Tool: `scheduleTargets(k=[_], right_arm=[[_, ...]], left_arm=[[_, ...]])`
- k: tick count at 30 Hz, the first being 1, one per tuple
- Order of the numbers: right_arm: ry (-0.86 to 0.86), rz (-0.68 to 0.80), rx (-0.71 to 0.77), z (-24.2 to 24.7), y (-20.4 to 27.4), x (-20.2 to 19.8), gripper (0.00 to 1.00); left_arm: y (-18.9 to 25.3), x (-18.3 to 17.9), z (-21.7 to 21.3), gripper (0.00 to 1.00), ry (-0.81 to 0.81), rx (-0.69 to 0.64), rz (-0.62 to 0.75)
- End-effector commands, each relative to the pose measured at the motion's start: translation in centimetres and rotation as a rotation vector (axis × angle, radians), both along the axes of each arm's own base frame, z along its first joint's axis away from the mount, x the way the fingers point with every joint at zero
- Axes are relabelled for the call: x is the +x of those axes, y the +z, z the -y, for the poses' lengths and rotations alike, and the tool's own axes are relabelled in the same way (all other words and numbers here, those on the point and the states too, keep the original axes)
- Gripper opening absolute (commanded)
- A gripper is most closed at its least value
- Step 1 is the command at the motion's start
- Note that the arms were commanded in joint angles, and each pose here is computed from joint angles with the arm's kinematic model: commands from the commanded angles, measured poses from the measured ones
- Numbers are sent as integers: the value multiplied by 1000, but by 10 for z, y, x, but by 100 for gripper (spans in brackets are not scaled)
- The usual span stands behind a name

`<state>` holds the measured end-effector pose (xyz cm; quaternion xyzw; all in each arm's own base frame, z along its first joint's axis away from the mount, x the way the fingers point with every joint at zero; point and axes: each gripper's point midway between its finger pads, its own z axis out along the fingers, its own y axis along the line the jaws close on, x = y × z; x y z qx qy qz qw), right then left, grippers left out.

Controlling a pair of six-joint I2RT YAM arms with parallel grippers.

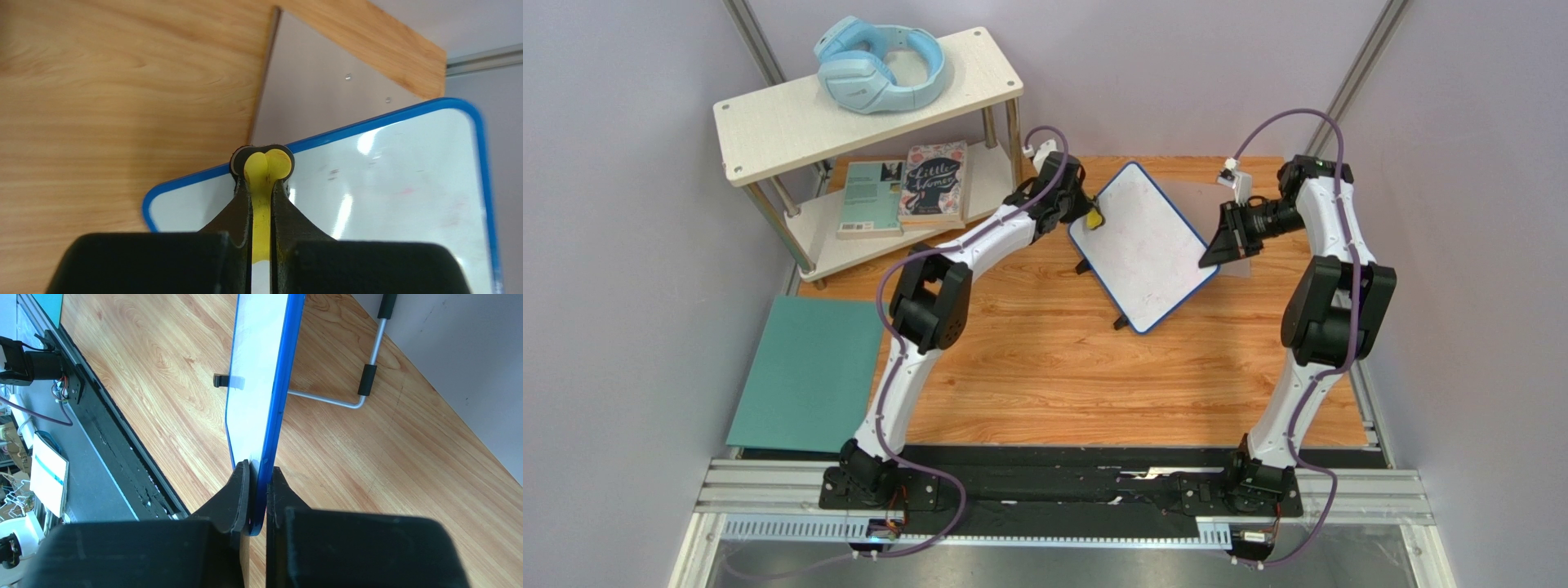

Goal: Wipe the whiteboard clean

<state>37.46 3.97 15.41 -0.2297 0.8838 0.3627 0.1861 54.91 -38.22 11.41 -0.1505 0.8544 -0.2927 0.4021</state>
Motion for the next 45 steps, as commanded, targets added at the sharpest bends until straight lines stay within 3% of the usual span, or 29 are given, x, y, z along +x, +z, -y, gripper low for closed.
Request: scheduleTargets(k=[1, 5, 12, 22, 25, 30, 33, 39, 45], right_arm=[[180, 28, -129, 0, -8, -23, 0], [182, 26, -136, 1, -9, -23, 0], [184, 21, -149, 3, -11, -24, 0], [183, 34, -145, 2, -9, -23, 0], [179, 35, -141, 1, -7, -22, 0], [178, 33, -134, 0, -7, -23, 0], [180, 32, -140, 1, -8, -24, 0], [179, 31, -138, 1, -7, -25, 0], [180, 33, -138, -1, -6, -25, 0]], left_arm=[[59, -9, 70, 0, -169, -82, 149], [84, -9, 100, 0, -192, -147, 206], [66, -4, 102, 0, -162, -163, 177], [-16, -68, 42, 0, -102, -29, -84], [-44, -96, 22, 0, -58, -24, -192], [-72, -110, -1, 0, 65, -58, -291], [-70, -110, 11, 0, -2, -41, -250], [-3, -96, 69, 0, -181, -12, 26], [27, -91, 113, 0, -292, -48, 130]])
